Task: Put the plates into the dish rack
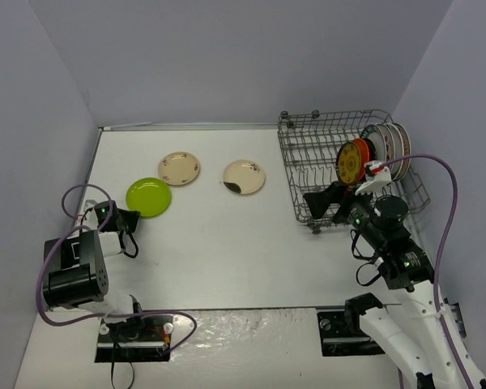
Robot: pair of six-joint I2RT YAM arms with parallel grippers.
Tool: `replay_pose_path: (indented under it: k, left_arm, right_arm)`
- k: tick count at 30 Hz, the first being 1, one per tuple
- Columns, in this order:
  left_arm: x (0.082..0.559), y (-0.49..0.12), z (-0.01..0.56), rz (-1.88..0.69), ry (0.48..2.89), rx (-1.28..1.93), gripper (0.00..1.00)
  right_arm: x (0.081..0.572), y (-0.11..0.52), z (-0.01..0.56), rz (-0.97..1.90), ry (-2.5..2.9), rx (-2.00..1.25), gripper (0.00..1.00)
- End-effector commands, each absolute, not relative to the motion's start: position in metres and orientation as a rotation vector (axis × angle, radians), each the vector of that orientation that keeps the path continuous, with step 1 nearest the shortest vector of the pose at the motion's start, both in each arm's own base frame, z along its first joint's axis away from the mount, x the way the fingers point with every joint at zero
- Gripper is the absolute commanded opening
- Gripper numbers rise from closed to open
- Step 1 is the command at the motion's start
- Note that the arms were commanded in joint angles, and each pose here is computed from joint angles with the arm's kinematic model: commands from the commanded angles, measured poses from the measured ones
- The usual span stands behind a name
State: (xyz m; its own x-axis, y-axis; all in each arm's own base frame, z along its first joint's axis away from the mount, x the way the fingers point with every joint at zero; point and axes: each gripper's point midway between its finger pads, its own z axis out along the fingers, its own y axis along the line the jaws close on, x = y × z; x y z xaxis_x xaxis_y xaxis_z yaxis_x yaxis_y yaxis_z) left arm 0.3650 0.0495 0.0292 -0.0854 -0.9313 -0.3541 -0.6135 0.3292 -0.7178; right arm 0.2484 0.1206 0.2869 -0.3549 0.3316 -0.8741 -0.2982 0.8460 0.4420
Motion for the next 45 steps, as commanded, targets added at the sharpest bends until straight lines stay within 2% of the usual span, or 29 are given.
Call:
replay_pose_path:
  k: [1, 12, 21, 33, 45]
  left_arm:
    - [0.360, 0.045, 0.066, -0.518, 1.794, -1.271, 0.00]
    - [0.322, -0.032, 0.179, -0.794, 1.865, -0.838, 0.00]
    - [0.278, -0.125, 0.228, -1.023, 1.948, -0.502, 0.00]
    - [0.258, -0.153, 0.265, -1.150, 1.909, -0.363, 0.00]
    - [0.257, -0.169, 0.275, -1.230, 1.900, -0.277, 0.00]
  right_arm:
    - [0.258, 0.137, 0.298, 0.701, 1.810, -0.049, 1.00]
    - [0.278, 0.193, 0.280, 0.915, 1.937, -0.105, 0.99]
    - [0.291, 0.272, 0.280, 1.054, 1.950, -0.206, 0.95]
    - [0.289, 0.322, 0.275, 1.152, 1.955, -0.306, 0.67]
    - [0.282, 0.334, 0.269, 1.184, 1.955, -0.354, 0.31]
